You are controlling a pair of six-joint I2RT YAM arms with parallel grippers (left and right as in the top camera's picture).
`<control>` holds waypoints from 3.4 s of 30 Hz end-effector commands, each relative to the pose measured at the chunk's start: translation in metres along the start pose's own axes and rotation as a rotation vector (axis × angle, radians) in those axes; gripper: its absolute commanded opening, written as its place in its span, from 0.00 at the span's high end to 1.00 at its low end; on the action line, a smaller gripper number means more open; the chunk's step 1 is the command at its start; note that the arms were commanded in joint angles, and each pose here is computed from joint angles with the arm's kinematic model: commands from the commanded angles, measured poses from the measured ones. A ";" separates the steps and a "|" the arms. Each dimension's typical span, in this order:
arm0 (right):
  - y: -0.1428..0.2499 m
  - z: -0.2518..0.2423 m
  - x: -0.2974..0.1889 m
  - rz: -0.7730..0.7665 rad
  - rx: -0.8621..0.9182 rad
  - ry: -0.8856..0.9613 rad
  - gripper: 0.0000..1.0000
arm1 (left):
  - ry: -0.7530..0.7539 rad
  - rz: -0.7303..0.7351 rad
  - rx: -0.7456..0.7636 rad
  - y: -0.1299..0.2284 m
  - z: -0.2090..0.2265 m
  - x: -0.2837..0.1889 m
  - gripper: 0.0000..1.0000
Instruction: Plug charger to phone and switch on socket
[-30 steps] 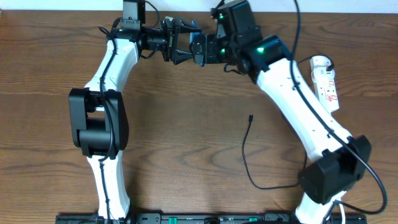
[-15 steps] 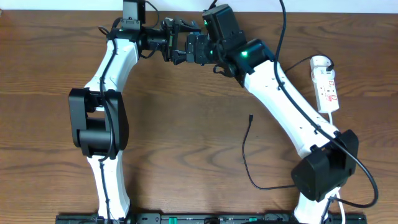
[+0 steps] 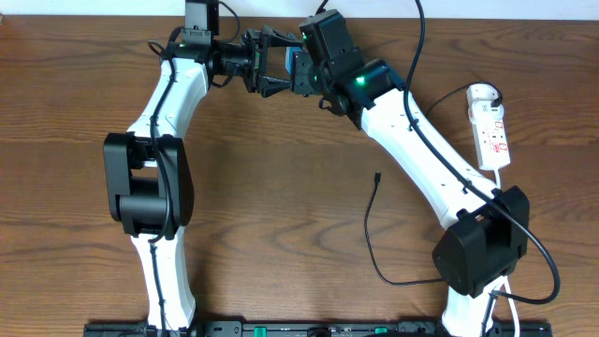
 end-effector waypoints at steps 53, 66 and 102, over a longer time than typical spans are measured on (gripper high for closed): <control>-0.015 0.009 -0.004 -0.073 0.051 -0.033 0.99 | 0.042 0.047 0.006 0.016 -0.021 -0.008 0.01; -0.051 -0.006 -0.005 -0.161 0.483 -0.088 0.99 | -0.024 -0.114 -0.067 -0.004 -0.012 -0.009 0.00; -0.049 -0.002 -0.004 0.049 1.029 -0.209 0.99 | 0.017 -0.174 -0.146 -0.014 -0.024 -0.010 0.20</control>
Point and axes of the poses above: each gripper's point midway between its finger pads, its own x axis out along the fingers, its own z axis along the line the jaws close on, y = z × x, the point moved 5 cm from there along -x, back along the fingers, and after that the axes turned 12 degrees about x, right-handed, at the moved point
